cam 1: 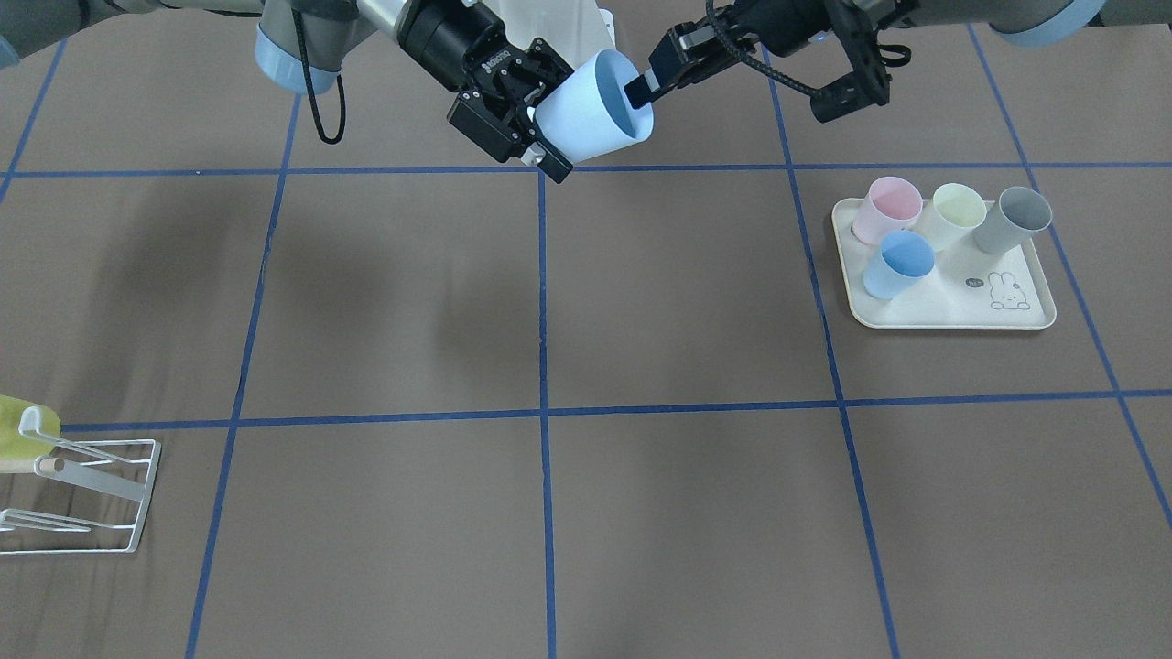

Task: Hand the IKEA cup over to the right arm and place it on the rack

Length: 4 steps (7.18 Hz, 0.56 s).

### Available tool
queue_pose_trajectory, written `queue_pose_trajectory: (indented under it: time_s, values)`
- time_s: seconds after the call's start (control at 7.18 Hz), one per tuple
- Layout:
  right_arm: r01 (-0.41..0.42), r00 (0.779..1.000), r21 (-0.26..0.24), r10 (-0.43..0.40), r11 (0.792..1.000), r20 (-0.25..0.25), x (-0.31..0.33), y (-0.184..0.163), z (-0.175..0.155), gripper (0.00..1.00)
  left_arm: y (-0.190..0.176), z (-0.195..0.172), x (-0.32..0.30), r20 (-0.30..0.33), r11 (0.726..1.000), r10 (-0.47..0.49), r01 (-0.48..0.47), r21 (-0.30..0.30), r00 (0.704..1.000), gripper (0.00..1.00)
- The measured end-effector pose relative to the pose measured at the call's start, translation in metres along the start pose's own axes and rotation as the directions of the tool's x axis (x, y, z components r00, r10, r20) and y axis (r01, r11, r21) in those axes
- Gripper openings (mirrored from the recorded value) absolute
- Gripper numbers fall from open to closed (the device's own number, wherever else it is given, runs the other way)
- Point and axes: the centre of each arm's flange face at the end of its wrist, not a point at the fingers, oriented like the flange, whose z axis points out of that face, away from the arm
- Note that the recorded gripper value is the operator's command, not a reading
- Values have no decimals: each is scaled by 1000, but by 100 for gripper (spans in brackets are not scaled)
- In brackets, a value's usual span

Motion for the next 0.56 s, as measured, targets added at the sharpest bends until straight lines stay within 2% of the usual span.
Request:
queue_pose_trajectory:
  time_s: [0.56]
  values:
    - [8,1000,-2,-8,1000,-12,-1,2,0,75,0,1,2,-1,1000,-1,1,1,1000,0]
